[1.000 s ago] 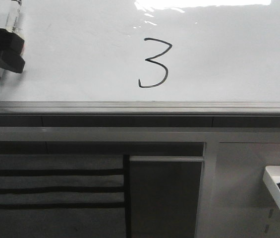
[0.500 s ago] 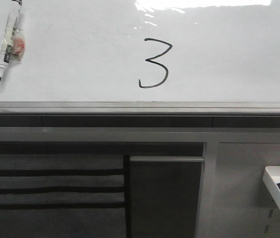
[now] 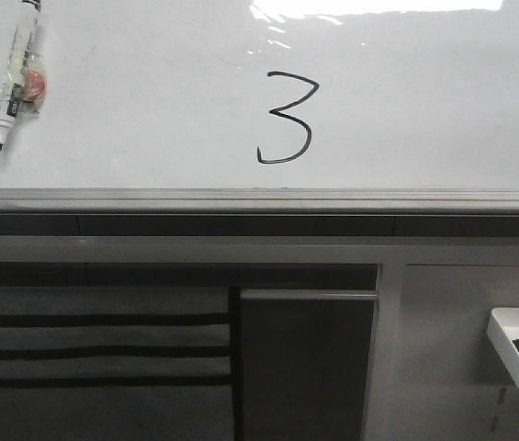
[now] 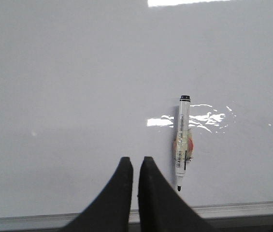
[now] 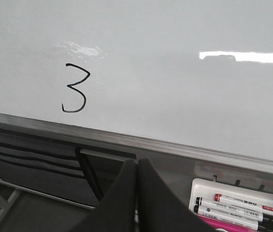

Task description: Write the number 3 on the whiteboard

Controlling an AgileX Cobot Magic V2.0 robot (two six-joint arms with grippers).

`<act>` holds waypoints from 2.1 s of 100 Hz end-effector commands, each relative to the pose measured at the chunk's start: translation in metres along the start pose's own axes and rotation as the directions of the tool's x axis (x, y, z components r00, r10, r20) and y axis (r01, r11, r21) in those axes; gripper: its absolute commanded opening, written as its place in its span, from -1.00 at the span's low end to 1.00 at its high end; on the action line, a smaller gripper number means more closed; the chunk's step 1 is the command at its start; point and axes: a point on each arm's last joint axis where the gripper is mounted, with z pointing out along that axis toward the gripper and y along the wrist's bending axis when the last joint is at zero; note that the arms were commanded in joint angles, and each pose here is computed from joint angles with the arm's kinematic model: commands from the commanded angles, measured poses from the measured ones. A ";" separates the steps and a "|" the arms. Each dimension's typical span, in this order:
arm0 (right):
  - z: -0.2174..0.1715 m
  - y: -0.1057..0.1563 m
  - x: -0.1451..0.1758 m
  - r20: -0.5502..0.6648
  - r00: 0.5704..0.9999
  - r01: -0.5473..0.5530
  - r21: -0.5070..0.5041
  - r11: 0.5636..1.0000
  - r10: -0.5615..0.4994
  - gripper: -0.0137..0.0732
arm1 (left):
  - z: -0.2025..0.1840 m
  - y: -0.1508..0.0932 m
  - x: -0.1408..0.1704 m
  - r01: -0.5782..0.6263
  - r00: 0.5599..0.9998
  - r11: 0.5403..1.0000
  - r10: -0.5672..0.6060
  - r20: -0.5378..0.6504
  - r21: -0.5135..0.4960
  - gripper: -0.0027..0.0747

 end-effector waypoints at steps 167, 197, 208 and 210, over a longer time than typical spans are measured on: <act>0.001 0.000 -0.005 0.059 0.998 0.012 0.006 1.000 -0.012 -0.86 | -0.021 0.002 0.129 0.042 0.972 0.996 -0.022 0.235 -0.080 -0.98; 0.001 0.000 -0.005 0.059 0.998 0.012 0.006 1.000 -0.012 -0.86 | -0.021 0.002 0.129 0.042 0.972 0.996 -0.022 0.235 -0.080 -0.98; -0.005 -0.002 0.000 0.091 0.996 0.008 0.012 1.000 -0.009 -0.86 | -0.021 0.002 0.129 0.042 0.972 0.996 -0.022 0.235 -0.080 -0.98; -0.007 -0.003 0.002 0.101 0.995 0.005 0.017 1.000 -0.007 -0.86 | -0.021 0.002 0.129 0.042 0.972 0.996 -0.022 0.235 -0.080 -0.98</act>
